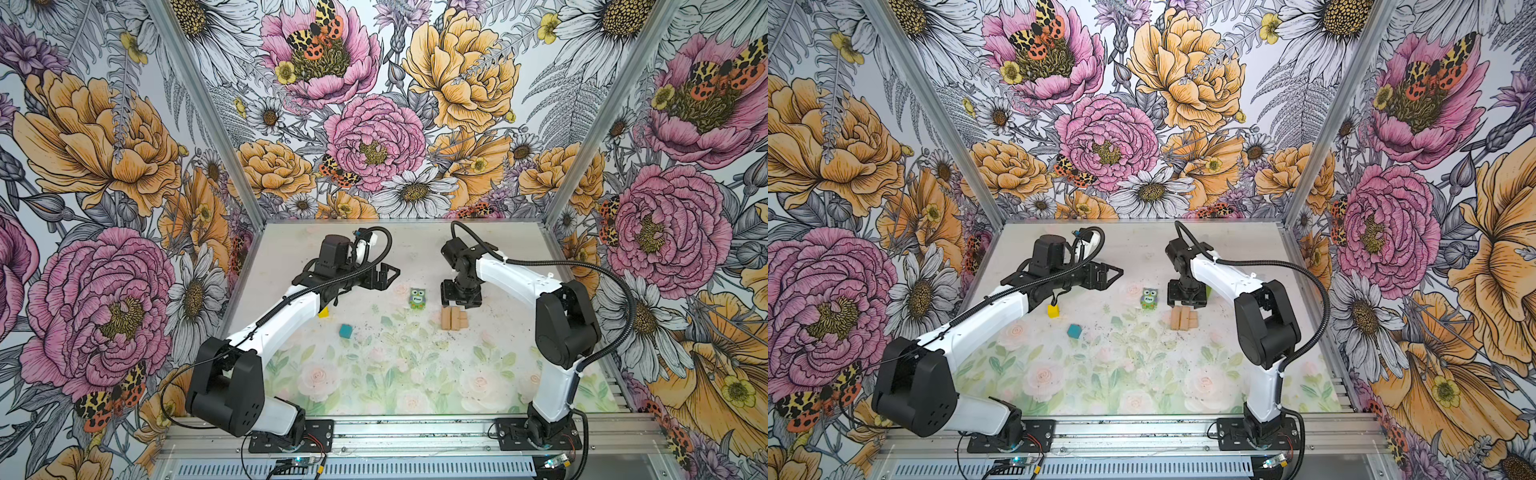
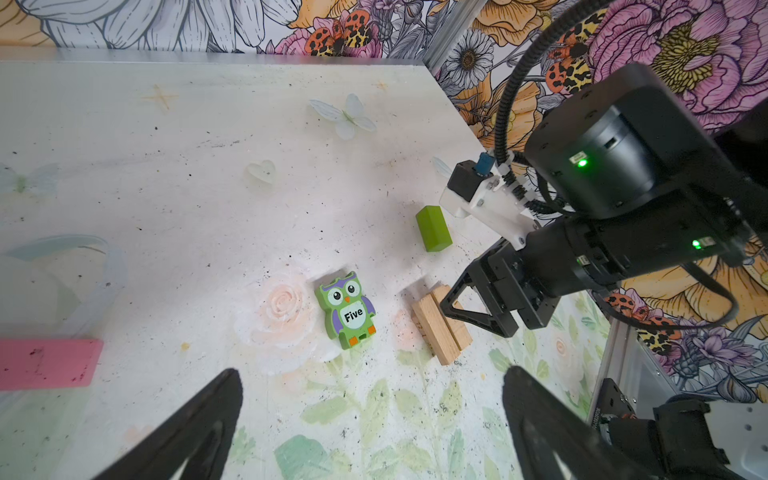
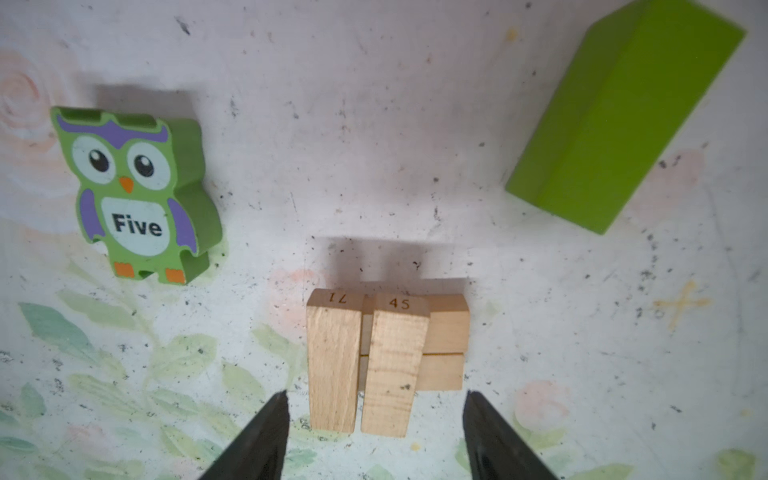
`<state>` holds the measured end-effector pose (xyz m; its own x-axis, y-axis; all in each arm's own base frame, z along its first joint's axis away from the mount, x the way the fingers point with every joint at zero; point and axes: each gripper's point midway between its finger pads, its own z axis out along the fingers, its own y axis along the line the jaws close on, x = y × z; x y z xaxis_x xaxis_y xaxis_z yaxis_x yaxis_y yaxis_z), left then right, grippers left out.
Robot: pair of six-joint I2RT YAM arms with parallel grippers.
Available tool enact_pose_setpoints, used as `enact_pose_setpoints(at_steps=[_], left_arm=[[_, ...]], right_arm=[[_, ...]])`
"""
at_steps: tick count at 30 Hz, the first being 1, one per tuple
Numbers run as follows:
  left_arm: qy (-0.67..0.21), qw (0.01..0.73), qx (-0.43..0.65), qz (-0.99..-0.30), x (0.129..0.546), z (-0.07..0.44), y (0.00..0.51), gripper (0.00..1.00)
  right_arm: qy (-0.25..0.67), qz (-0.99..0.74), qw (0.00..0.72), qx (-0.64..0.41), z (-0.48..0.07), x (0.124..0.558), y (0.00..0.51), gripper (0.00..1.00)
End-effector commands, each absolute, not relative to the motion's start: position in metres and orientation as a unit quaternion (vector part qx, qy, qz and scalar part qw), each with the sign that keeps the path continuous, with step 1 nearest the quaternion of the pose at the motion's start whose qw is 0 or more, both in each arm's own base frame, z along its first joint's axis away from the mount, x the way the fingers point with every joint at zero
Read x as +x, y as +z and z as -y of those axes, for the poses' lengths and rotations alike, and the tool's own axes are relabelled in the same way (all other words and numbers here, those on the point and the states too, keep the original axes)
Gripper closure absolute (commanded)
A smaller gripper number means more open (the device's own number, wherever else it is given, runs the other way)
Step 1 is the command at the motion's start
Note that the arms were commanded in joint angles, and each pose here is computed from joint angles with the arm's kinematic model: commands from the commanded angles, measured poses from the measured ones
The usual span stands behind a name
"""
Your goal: Build the wood block tower
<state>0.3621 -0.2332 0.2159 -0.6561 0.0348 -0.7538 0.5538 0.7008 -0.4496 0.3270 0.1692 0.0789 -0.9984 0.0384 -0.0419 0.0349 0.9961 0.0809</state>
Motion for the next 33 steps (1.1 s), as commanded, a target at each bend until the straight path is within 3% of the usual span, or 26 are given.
enact_pose_setpoints(at_steps=[1,21,33], left_arm=[[-0.348,0.389,0.185,-0.833,0.36,0.233,0.231,0.01],[-0.345,0.399,0.173,-0.831,0.342,0.209,0.236,0.01],[-0.343,0.402,0.171,-0.831,0.343,0.209,0.238,0.01]], right_arm=[[0.035,-0.998,0.038,0.032,-0.173,0.325,0.087,0.28],[-0.004,-0.999,0.013,0.049,-0.174,0.308,0.039,0.24],[-0.004,-0.999,0.008,0.044,-0.17,0.31,0.037,0.35]])
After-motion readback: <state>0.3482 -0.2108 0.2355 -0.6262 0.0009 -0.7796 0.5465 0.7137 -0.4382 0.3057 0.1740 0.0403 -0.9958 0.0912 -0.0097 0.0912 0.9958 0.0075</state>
